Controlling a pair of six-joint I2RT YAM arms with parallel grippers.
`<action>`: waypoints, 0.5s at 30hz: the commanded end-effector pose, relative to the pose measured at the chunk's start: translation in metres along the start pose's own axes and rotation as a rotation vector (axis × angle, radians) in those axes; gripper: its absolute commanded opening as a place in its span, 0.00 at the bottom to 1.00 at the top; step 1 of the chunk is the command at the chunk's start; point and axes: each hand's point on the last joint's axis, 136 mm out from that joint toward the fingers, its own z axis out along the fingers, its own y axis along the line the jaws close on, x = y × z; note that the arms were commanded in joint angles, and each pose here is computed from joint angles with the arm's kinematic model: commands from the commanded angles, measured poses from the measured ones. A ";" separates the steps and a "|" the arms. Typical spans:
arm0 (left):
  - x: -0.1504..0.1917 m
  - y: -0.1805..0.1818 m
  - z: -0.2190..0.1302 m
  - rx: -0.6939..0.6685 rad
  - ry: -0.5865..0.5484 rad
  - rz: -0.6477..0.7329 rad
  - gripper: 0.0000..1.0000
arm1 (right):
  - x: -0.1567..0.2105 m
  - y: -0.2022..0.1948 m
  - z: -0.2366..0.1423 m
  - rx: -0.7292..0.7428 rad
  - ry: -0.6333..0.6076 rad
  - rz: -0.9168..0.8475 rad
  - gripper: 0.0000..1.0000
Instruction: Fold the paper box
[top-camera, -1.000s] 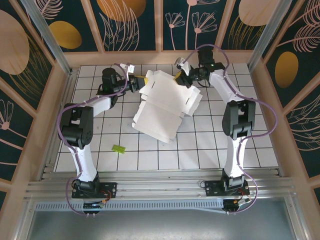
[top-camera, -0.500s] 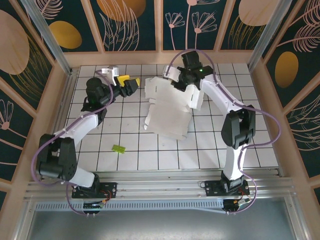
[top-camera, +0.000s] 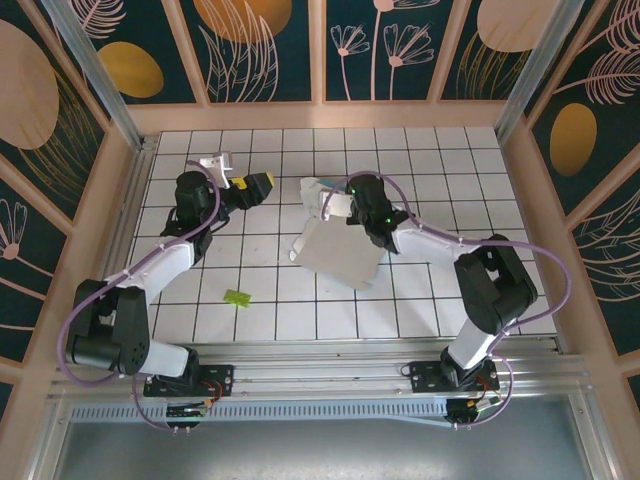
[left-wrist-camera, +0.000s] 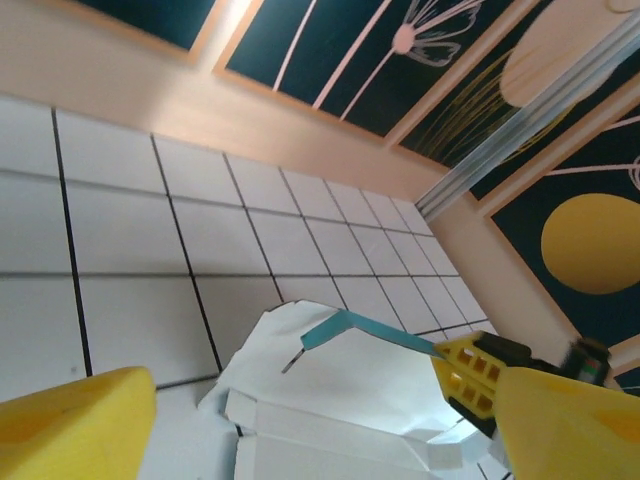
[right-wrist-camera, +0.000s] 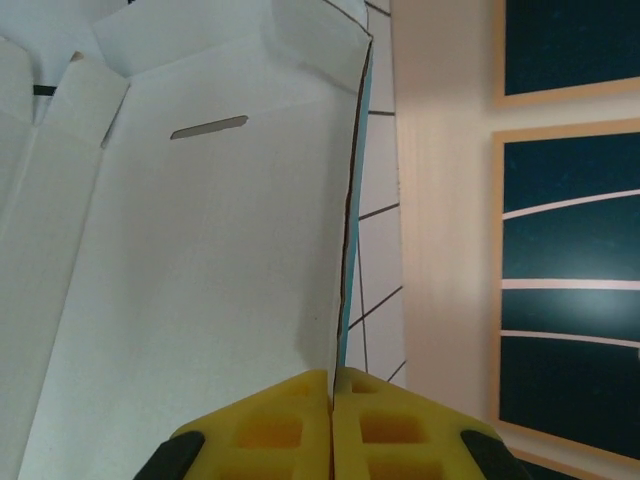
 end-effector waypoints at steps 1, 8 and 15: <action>0.021 0.006 0.018 -0.055 0.091 -0.247 0.79 | -0.009 -0.010 -0.013 0.145 -0.038 -0.038 0.09; 0.054 -0.017 0.058 0.004 0.180 -0.540 0.74 | -0.008 0.008 -0.018 0.150 -0.037 -0.017 0.09; 0.069 -0.030 0.094 0.035 0.221 -0.539 0.66 | -0.013 0.010 -0.019 0.162 -0.041 -0.021 0.11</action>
